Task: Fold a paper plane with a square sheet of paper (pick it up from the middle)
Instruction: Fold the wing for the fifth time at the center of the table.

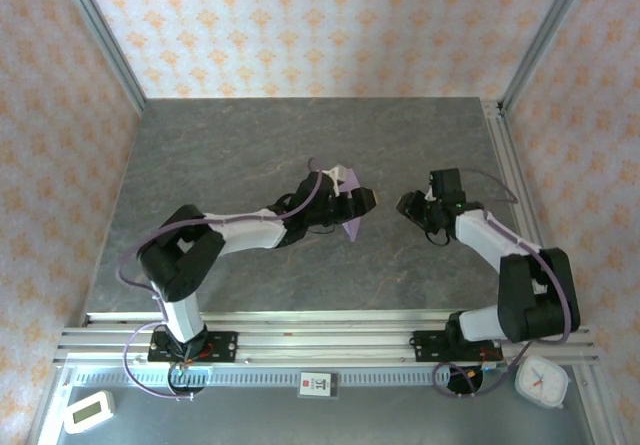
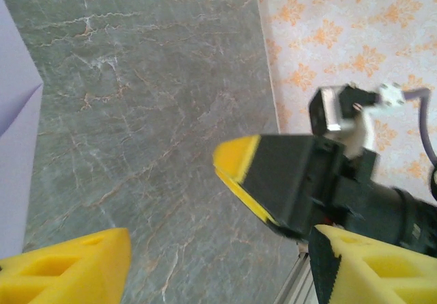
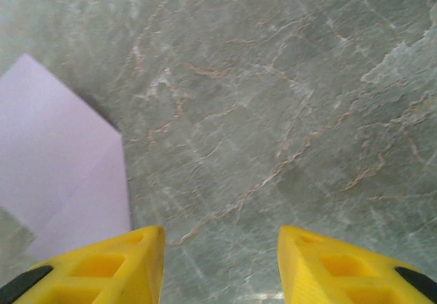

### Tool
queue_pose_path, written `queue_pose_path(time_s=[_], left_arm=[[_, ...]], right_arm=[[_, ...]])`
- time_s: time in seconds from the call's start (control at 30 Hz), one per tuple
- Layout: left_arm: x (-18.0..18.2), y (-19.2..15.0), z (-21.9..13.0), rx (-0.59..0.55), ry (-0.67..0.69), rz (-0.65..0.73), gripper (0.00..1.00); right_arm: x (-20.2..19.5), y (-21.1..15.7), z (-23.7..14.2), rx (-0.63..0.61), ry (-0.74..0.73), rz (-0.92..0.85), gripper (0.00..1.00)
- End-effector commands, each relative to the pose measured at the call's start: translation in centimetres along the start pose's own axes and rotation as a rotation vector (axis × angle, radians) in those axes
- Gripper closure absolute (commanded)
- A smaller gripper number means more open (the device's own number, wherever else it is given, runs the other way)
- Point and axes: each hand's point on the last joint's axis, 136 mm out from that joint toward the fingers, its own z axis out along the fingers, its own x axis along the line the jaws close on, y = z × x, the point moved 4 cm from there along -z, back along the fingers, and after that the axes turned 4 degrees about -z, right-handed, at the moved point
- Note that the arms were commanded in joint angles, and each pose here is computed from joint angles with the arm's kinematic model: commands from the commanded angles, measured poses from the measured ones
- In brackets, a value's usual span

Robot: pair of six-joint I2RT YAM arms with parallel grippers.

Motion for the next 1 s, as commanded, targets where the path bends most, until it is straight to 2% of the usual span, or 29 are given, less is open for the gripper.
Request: queue_pose_path(time_s=[0.0, 0.27, 0.5, 0.63, 0.77, 0.97], left_arm=[[0.0, 1.2, 1.4, -0.048, 0.003, -0.005, 0.30], [4.3, 2.2, 3.6, -0.074, 0.129, 0.001, 0.29], [7.6, 2.1, 3.2, -0.077, 0.232, 0.035, 0.30], [9.0, 1.1, 2.7, -0.014, 0.245, 0.070, 0.30], [9.6, -1.0, 2.2, 0.094, 0.215, 0.116, 0.30], [10.6, -4.5, -0.7, 0.217, 0.157, 0.171, 0.31]], right_arm=[[1.5, 0.3, -0.9, -0.052, 0.121, 0.019, 0.54], [1.0, -1.8, -1.4, -0.030, 0.190, 0.052, 0.55], [1.1, -2.8, -1.2, 0.005, 0.233, 0.055, 0.56], [1.4, -3.3, -0.8, 0.027, 0.257, 0.052, 0.58], [1.8, -3.7, -0.2, 0.038, 0.254, 0.049, 0.59], [2.4, -4.4, 1.1, 0.065, 0.266, 0.051, 0.60]])
